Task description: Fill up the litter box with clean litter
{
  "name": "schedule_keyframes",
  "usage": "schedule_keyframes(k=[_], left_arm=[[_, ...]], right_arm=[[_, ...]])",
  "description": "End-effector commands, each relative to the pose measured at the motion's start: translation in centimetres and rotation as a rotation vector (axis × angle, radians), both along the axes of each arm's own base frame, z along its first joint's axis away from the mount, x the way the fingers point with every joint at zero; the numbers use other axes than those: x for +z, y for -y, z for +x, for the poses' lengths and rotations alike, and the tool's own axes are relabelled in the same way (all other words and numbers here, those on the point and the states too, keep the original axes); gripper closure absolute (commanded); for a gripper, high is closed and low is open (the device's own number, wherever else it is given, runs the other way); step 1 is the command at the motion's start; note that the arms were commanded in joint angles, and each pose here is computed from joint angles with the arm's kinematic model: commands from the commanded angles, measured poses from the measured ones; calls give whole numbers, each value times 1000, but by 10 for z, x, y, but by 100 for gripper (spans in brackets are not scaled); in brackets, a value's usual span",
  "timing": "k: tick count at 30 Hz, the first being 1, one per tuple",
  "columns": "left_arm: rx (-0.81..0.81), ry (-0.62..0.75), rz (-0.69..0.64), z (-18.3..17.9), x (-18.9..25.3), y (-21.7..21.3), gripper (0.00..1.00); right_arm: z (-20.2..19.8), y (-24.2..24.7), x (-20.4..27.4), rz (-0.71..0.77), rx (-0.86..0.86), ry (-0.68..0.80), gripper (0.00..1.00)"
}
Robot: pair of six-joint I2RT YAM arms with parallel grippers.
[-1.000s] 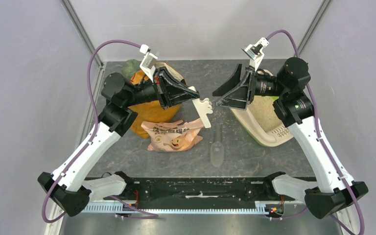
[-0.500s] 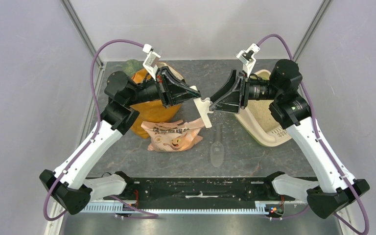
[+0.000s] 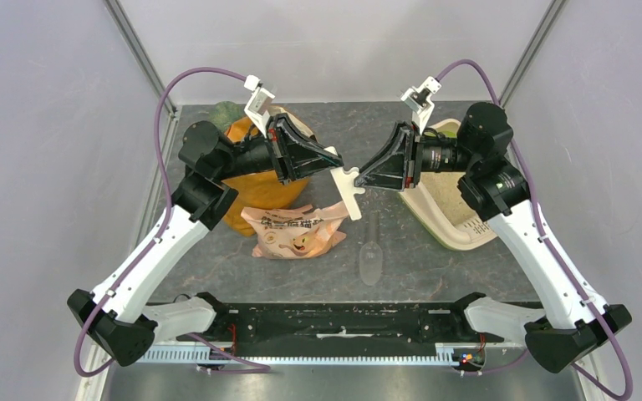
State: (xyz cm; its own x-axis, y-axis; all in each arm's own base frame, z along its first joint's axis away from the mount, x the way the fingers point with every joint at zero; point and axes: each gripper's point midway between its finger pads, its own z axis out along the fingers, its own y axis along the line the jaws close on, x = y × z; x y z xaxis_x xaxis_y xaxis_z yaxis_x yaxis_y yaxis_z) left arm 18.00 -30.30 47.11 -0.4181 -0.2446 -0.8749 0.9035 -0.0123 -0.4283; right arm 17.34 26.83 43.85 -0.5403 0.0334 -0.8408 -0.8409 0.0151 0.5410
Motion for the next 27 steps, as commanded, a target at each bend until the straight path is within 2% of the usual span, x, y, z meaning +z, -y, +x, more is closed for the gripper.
schedule_keyframes(k=[1,2,4,8,9,12,13,17,22,27], left_arm=[[-2,42,-29,-7,20,-5,97],[4,40,-25,-6,19,-5,90],[23,37,-15,-3,17,-7,66],[99,22,39,11,5,-24,34],[125,38,60,17,1,-32,31],[219,165,193,25,-20,-58,28],[225,219,261,23,-31,-64,28],[137,477,519,7,-82,-84,32],[56,633,740,4,-147,-108,41],[5,700,892,8,-196,-126,43]], right_arm=[[-1,1,6,5,-11,43,74],[-1,1,5,1,-11,45,79],[0,2,4,-10,-18,54,81],[1,7,-3,-52,-37,59,84],[3,10,-6,-69,-46,59,85],[9,22,-20,-143,-73,65,94],[10,27,-26,-180,-81,83,99],[14,50,-62,-413,-57,237,100],[32,87,-113,-726,13,432,100],[44,100,-141,-858,120,587,100]])
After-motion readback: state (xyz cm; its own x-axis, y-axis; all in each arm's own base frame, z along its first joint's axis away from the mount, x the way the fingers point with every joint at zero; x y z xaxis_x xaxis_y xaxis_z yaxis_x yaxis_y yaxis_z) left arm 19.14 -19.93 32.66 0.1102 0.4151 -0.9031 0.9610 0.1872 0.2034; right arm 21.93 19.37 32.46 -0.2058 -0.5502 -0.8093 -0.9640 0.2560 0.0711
